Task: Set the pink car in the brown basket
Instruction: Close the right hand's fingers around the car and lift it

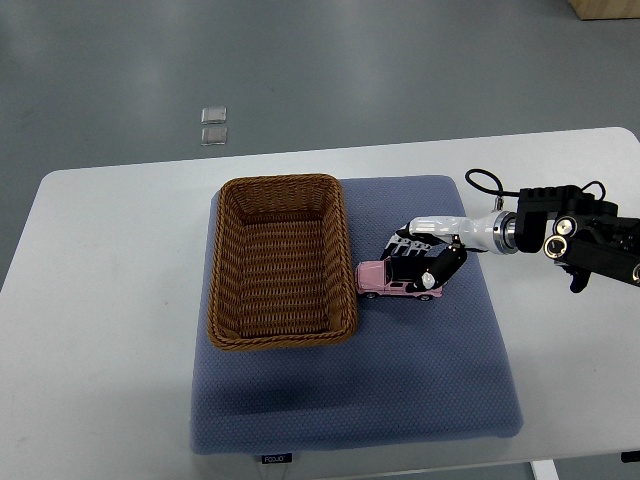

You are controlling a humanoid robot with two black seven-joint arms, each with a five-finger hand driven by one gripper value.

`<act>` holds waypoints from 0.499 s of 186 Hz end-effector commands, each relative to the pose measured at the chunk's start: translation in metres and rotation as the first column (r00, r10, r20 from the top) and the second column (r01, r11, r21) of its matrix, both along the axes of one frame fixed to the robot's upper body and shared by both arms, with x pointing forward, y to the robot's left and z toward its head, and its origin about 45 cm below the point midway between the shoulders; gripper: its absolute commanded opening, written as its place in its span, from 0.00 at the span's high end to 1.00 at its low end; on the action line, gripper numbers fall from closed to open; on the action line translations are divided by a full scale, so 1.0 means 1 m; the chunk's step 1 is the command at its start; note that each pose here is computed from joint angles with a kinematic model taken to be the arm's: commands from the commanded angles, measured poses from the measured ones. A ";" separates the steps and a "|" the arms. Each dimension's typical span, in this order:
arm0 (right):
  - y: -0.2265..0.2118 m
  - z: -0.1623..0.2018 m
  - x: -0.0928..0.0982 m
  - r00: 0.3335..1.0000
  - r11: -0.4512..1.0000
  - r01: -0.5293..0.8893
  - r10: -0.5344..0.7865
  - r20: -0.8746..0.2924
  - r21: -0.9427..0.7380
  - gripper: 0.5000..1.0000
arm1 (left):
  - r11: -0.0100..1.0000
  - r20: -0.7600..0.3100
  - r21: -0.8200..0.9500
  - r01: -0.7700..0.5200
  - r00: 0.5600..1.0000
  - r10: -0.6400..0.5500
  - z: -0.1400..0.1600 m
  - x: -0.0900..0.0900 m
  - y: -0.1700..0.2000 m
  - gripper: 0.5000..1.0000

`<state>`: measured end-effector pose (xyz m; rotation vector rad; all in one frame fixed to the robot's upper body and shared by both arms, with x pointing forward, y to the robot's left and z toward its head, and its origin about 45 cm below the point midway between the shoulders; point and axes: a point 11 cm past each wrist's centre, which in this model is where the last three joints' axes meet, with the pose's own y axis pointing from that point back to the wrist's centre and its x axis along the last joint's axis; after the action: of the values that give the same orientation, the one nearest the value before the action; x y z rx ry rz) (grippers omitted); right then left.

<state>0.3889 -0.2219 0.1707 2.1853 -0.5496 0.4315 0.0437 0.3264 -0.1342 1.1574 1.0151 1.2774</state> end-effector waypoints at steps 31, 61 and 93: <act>-0.012 0.012 0.006 1.000 1.000 0.009 -0.009 0.025 0.000 1.00 | 1.000 0.000 0.002 0.000 1.000 0.000 0.000 0.000 0.000 0.00; -0.018 0.023 0.011 0.999 1.000 0.013 -0.013 0.046 -0.005 1.00 | 1.000 0.000 0.002 0.000 1.000 0.000 0.000 0.000 0.000 0.00; -0.025 0.038 0.017 0.998 1.000 0.015 -0.014 0.066 -0.015 1.00 | 1.000 0.000 0.005 -0.001 1.000 0.001 0.000 0.000 0.001 0.00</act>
<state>0.4019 -0.2433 0.1990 2.1643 -0.5892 0.4833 0.0437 0.3273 -0.1342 1.1598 1.0137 1.2802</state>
